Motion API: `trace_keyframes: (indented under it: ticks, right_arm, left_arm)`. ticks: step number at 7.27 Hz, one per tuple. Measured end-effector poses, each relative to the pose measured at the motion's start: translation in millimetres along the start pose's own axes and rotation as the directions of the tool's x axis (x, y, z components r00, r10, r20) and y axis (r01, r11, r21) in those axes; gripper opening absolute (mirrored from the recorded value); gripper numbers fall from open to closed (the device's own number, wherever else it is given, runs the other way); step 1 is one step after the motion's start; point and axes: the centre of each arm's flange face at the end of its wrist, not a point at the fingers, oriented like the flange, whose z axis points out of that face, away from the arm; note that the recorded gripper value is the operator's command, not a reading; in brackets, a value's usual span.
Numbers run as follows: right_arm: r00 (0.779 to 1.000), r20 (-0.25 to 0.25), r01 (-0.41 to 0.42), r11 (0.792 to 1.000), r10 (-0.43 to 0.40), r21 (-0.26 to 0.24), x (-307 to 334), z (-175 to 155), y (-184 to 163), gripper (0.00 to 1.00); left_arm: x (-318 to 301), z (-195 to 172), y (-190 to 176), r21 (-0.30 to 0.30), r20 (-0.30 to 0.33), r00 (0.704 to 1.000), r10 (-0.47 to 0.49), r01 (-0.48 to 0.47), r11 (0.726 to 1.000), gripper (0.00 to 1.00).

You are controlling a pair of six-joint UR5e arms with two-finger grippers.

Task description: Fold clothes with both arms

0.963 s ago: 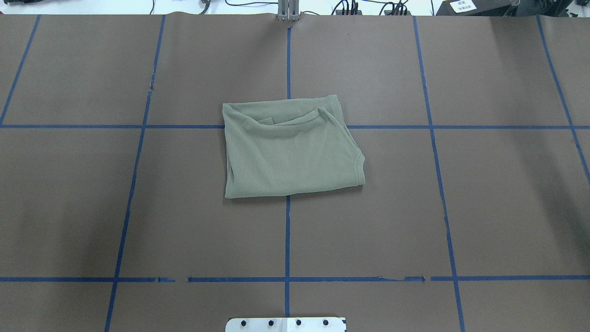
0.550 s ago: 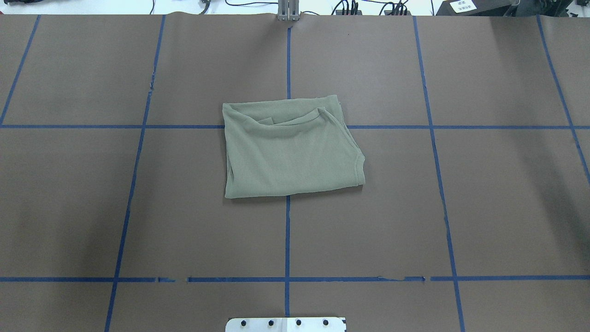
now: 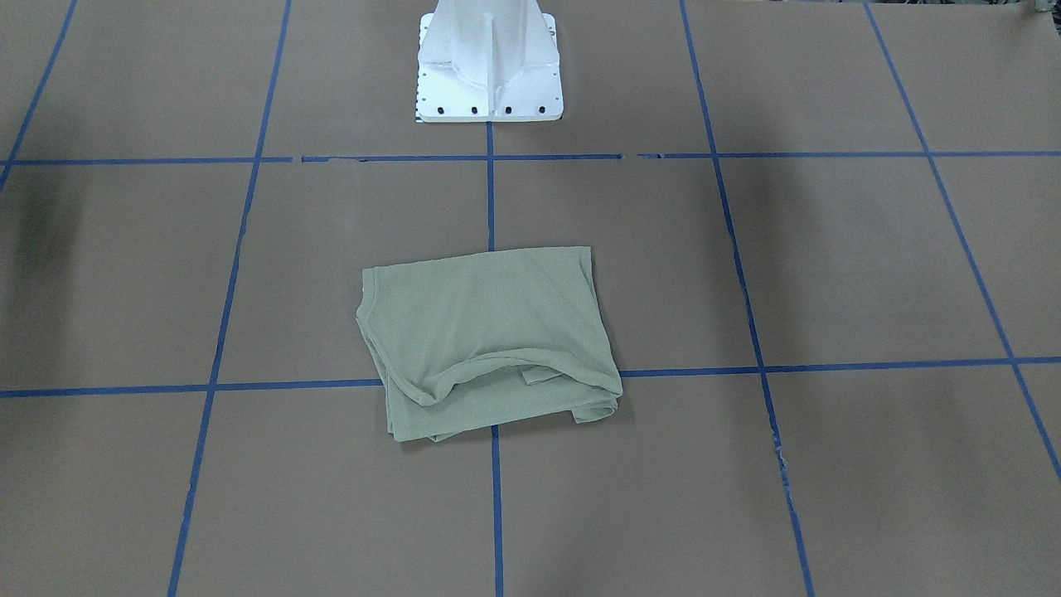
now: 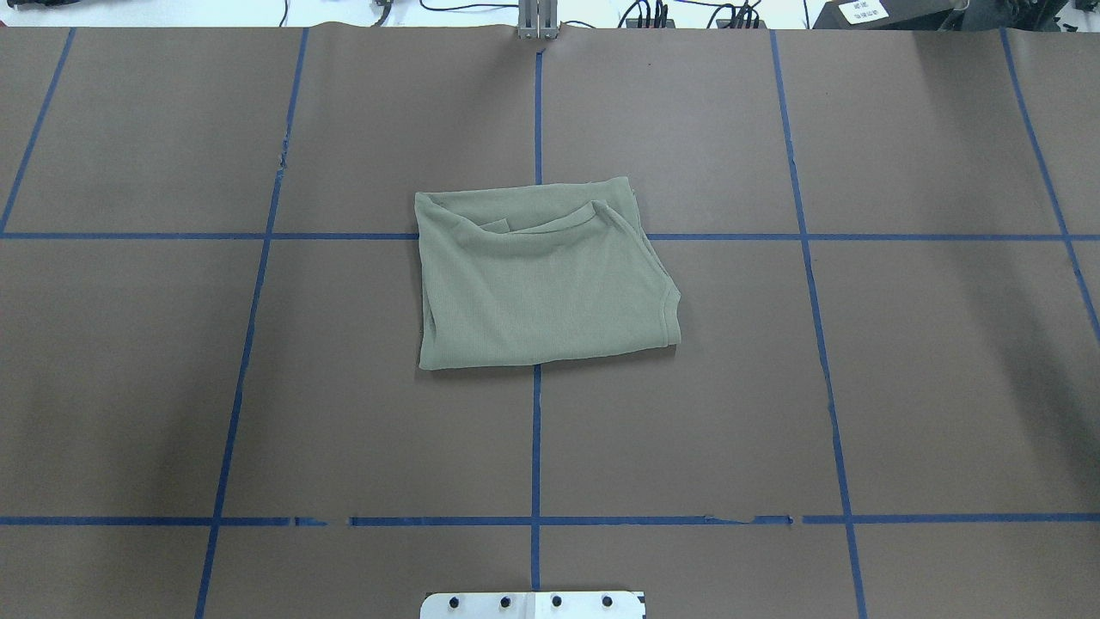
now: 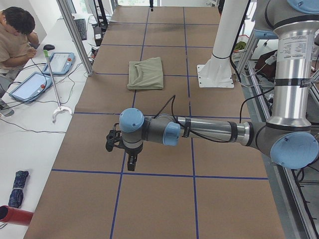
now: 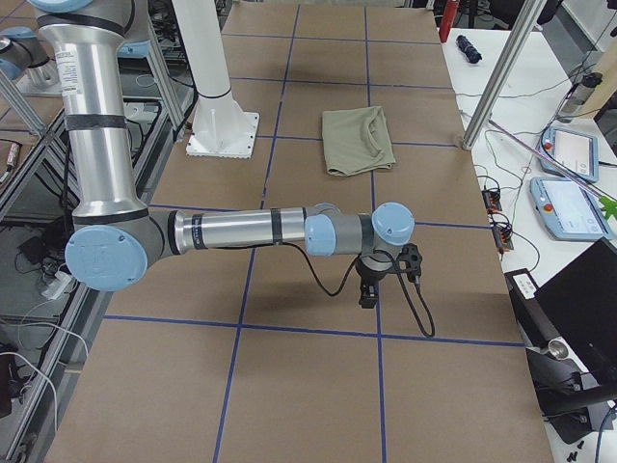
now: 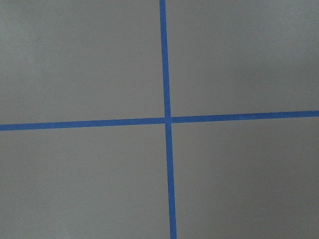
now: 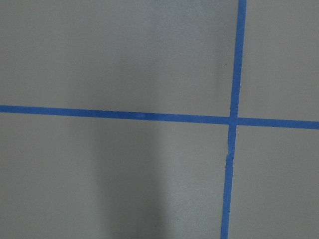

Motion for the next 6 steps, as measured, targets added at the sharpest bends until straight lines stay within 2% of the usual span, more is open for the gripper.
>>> trace_keyframes:
  ticks: [6]
  right_arm:
    - [1.000,-0.006,0.019,1.000,-0.019,-0.014,-5.4,8.7,-5.3,1.00]
  left_arm:
    - [-14.9,14.3,9.1,-0.035,0.000,0.999,-0.033,0.033,0.999,1.00]
